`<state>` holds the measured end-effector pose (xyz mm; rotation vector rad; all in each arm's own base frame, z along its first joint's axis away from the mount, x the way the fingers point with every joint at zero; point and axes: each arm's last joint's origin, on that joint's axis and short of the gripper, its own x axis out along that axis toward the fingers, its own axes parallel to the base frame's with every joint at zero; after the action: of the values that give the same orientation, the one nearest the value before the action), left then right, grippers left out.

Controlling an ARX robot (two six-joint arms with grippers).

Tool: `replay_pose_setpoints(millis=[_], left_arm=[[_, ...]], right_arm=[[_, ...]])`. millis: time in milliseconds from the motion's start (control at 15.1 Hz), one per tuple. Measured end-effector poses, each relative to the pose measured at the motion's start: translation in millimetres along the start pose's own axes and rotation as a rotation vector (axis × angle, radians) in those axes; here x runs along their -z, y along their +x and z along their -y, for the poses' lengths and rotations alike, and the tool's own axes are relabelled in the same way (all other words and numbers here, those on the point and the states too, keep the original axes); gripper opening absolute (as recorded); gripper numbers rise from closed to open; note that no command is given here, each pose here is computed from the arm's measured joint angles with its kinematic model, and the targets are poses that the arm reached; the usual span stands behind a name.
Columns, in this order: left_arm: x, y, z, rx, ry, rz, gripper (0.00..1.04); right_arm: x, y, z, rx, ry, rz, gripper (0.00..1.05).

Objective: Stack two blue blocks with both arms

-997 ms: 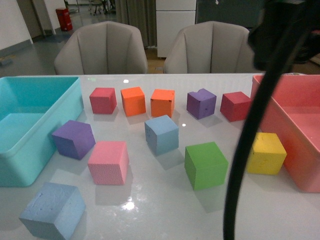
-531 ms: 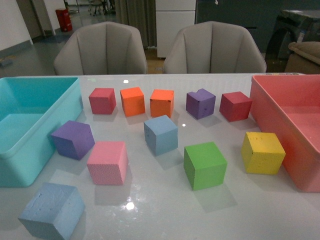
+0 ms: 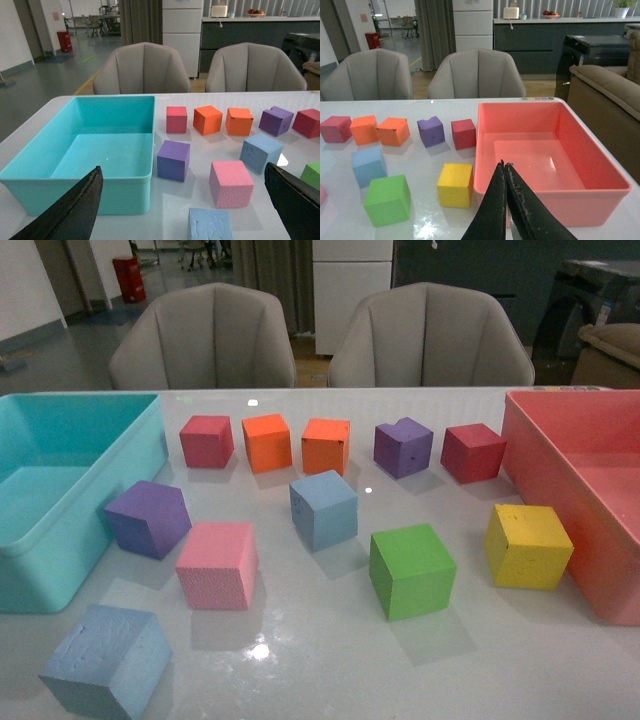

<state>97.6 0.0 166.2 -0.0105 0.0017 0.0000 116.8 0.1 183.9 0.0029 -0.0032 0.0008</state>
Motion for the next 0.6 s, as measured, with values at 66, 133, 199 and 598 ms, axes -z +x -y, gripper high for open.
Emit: replay_pose_setpoints(millis=[66,133,199,598], left_arm=[[0,0,0,0.0,0.0,0.0,0.98],[0,0,0,0.0,0.0,0.0,0.98],[0,0,0,0.0,0.0,0.0,0.98],[0,0,0,0.0,0.0,-0.001,0.98]], right_arm=[[4,-2,0,0.002,0.0,-0.009,0.02],[6,-3,0,0.001,0.0,-0.006,0.02],[6,-4,0,0.001,0.0,-0.002,0.02],[15,-20,0,0.0,0.0,0.02,0.02]])
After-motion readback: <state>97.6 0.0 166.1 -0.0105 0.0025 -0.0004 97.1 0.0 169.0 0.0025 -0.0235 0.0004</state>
